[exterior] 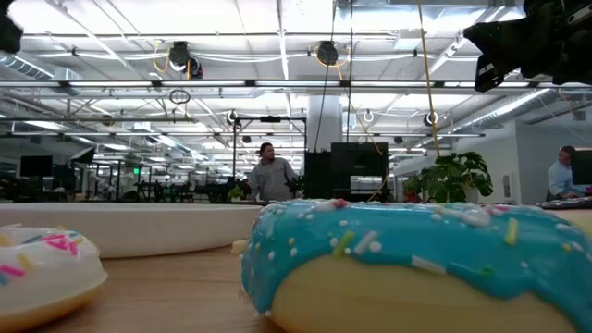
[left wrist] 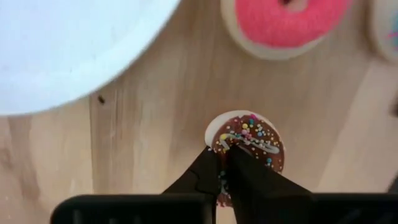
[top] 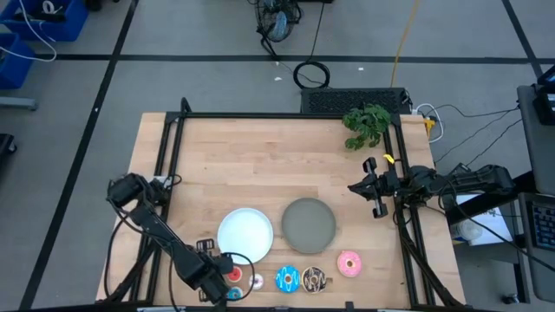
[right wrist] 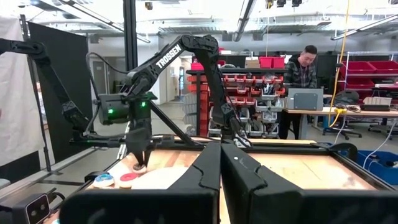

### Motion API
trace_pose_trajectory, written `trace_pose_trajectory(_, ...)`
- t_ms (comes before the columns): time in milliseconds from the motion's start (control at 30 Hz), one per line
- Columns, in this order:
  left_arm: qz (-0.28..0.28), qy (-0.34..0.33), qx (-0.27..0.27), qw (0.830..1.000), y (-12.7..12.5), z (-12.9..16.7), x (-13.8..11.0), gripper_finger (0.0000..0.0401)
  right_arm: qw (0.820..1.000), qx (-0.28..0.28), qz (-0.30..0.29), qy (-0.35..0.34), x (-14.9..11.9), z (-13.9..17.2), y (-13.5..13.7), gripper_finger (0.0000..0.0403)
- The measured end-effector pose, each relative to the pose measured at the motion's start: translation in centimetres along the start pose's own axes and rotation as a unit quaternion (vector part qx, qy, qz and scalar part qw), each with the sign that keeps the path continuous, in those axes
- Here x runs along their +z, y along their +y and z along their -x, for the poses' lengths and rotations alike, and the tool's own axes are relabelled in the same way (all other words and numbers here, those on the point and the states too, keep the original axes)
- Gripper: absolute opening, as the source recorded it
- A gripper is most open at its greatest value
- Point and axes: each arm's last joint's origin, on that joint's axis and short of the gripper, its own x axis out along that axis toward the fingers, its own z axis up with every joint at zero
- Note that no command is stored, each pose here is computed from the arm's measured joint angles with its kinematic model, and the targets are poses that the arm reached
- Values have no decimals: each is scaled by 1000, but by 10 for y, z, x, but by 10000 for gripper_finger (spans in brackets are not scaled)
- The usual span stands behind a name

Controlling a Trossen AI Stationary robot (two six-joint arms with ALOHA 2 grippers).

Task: Pick & Place donuts
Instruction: Put the small brown donut on the white plate

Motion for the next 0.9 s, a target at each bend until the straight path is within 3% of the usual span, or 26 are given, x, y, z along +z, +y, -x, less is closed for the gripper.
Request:
trace_pose_trajectory(200,-3,-51,-9,999,13,30,5,8,1000,0,0,-4,1,0,0,0)
trace_pose_trajectory(300,-3,-72,-6,997,25,47,9,14,1000,0,0,-3,1,0,0,0)
trace_pose_trajectory(500,-4,-83,25,996,62,69,25,9,1000,0,0,-4,1,0,0,0)
trace_pose_trajectory(800,-27,-110,89,990,119,60,80,17,1000,0,-1,-11,2,0,0,0)
trace_pose_trajectory(900,-36,-120,87,988,133,54,97,7,1000,0,-1,-8,1,0,0,0)
